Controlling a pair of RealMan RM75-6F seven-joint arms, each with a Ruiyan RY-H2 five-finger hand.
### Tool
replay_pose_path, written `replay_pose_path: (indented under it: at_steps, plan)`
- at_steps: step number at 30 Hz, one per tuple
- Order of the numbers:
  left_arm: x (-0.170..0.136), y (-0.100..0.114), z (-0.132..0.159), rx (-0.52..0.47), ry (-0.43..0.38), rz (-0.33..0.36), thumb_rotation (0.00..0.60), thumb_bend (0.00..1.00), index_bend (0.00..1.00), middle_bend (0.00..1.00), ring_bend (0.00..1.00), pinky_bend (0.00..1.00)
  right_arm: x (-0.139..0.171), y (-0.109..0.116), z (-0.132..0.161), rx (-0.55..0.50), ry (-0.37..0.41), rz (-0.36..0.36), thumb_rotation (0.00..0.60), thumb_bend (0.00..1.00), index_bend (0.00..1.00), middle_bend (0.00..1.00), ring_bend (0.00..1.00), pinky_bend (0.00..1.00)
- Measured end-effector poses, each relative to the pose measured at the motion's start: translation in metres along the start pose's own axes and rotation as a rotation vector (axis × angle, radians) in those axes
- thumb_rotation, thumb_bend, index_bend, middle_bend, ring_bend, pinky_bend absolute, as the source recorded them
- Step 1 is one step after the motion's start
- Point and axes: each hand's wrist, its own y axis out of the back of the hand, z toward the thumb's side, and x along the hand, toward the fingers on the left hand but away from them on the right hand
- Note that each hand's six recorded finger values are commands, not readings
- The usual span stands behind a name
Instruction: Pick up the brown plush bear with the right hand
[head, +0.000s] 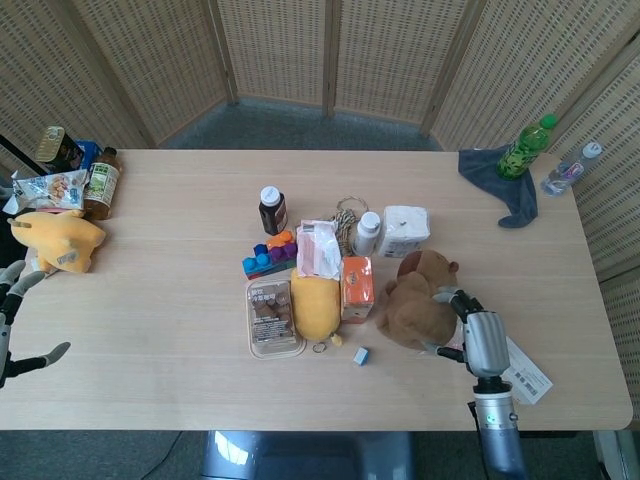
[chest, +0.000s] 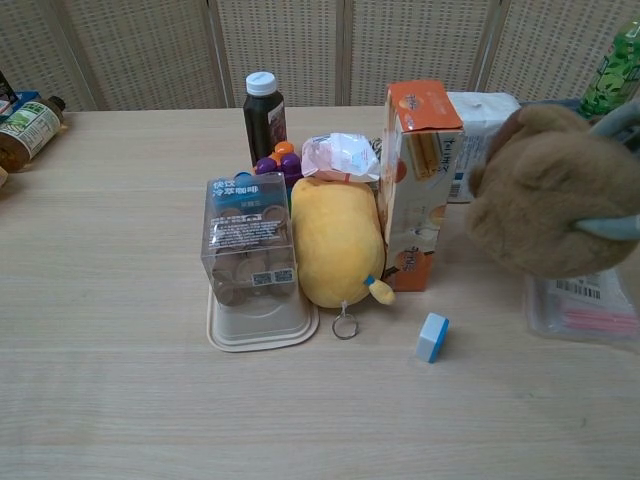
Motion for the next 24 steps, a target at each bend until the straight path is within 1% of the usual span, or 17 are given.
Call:
replay_pose_path:
  at_steps: [5, 12, 18, 24]
  plan:
    - [0.0, -0.002, 0.001, 0.003, -0.003, -0.003, 0.6, 0.0, 0.17, 0.0, 0.0, 0.0, -0.003, 0.029, 0.018, -0.019, 0.043, -0.067, 0.6, 0.14, 0.66, 0.63, 0.6, 0.79]
    - [0.0, -0.004, 0.002, 0.005, -0.004, -0.006, 0.6, 0.0, 0.17, 0.0, 0.0, 0.0, -0.016, 0.059, 0.059, -0.034, 0.129, -0.133, 0.6, 0.15, 0.66, 0.63, 0.6, 0.79]
    - [0.0, -0.004, 0.001, 0.007, -0.002, -0.006, 0.6, 0.0, 0.17, 0.0, 0.0, 0.0, -0.031, 0.075, 0.099, -0.017, 0.204, -0.17, 0.6, 0.15, 0.67, 0.64, 0.6, 0.79]
    - [0.0, -0.005, 0.002, 0.008, -0.006, -0.01, 0.6, 0.0, 0.17, 0.0, 0.0, 0.0, -0.038, 0.083, 0.13, 0.002, 0.251, -0.186, 0.6, 0.15, 0.67, 0.64, 0.6, 0.79]
